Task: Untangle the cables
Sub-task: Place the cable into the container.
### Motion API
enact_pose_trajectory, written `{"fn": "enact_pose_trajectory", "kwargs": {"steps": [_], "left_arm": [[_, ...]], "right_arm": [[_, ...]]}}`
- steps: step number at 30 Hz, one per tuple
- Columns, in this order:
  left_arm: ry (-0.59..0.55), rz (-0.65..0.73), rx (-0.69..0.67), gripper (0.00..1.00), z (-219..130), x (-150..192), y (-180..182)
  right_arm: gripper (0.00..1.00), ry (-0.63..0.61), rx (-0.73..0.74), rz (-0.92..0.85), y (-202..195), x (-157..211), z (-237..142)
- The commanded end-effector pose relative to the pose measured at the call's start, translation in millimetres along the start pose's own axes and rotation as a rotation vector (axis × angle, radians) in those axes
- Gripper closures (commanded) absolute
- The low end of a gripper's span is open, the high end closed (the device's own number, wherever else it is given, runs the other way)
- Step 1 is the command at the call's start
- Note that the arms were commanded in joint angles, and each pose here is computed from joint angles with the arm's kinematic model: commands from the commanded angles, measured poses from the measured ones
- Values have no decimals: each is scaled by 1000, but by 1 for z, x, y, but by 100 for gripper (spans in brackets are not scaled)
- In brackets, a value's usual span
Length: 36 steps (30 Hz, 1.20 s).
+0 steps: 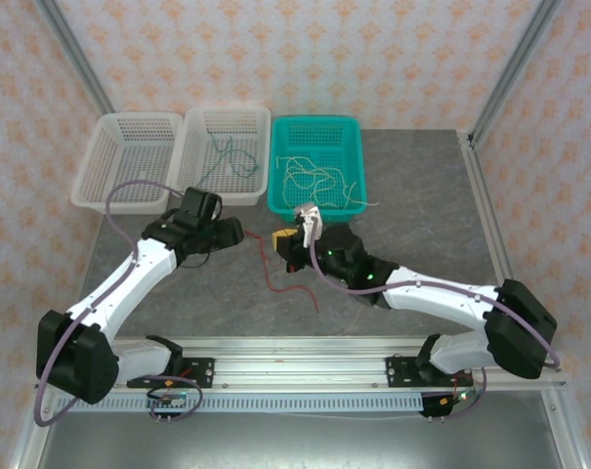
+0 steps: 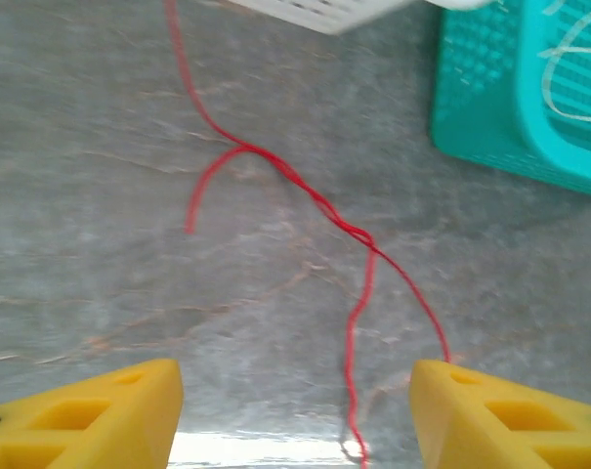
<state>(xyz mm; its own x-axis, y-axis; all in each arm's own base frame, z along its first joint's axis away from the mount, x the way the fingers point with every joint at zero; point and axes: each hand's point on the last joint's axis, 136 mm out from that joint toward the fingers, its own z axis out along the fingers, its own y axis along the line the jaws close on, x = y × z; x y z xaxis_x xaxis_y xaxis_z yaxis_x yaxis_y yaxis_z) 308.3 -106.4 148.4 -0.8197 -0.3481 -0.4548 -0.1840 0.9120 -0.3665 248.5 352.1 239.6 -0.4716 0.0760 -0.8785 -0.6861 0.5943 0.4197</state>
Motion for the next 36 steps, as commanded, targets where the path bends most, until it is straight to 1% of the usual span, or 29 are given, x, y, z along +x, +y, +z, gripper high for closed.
{"fn": "enact_pose_trajectory", "kwargs": {"steps": [1, 2, 4, 5, 7, 9, 11, 12, 14, 16, 18, 21, 23, 25, 26, 28, 29, 30, 31, 32, 33, 34, 36], "left_arm": [[-67, 2, 183, 33, -12, -17, -38], [-84, 21, 161, 32, -17, -21, -35], [-127, 113, 130, 29, -34, -28, -33], [-161, 166, 147, 27, -45, -32, -36], [-227, 288, 248, 24, -65, -34, -53], [-290, 437, 346, 18, -79, -26, -69], [-307, 634, 443, 16, -82, -6, -83], [-316, 729, 469, 14, -85, 4, -90], [-342, 865, 463, 12, -86, 15, -101], [-367, 958, 455, 11, -82, 20, -113], [-410, 982, 423, 10, -72, 15, -122], [-529, 891, 338, 8, -48, -11, -122], [-556, 857, 313, 8, -35, -22, -126], [-561, 803, 280, 11, -26, -33, -127], [-571, 766, 256, 14, -22, -39, -126], [-606, 682, 207, 30, -21, -50, -118], [-621, 649, 205, 43, -25, -54, -117], [-633, 625, 222, 58, -33, -57, -118], [-638, 607, 249, 71, -41, -59, -122], [-635, 602, 287, 83, -51, -60, -129], [-623, 599, 320, 93, -62, -61, -136], [-608, 594, 335, 100, -70, -62, -140], [-586, 588, 355, 100, -91, -67, -148]], "right_arm": [[100, -38, 66, 116, -9, -28, -7], [100, -56, 74, 157, -13, -36, -8], [100, -78, 87, 242, -20, -48, -10], [100, -85, 92, 276, -23, -54, -10], [100, -80, 86, 305, -23, -62, -8], [100, -66, 76, 307, -18, -71, -6], [100, -49, 80, 318, -15, -78, -5], [100, -41, 89, 330, -14, -82, -5], [100, -29, 95, 343, -12, -88, -4], [100, -22, 71, 351, -5, -94, -2], [100, -18, 45, 372, 1, -98, -1], [100, -6, -4, 398, 12, -102, 2], [100, 5, -16, 415, 16, -105, 2], [100, 9, -11, 424, 18, -108, -1], [100, 1, -2, 425, 17, -111, -4], [100, -26, 38, 429, 11, -116, -12], [100, -48, 63, 428, 7, -118, -17], [100, -65, 94, 425, 1, -119, -21], [100, -78, 121, 420, -4, -119, -24], [100, -85, 149, 412, -10, -117, -26], [98, -83, 167, 397, -14, -113, -27], [92, -78, 174, 383, -17, -109, -27], [73, -64, 177, 347, -21, -98, -25]]}}
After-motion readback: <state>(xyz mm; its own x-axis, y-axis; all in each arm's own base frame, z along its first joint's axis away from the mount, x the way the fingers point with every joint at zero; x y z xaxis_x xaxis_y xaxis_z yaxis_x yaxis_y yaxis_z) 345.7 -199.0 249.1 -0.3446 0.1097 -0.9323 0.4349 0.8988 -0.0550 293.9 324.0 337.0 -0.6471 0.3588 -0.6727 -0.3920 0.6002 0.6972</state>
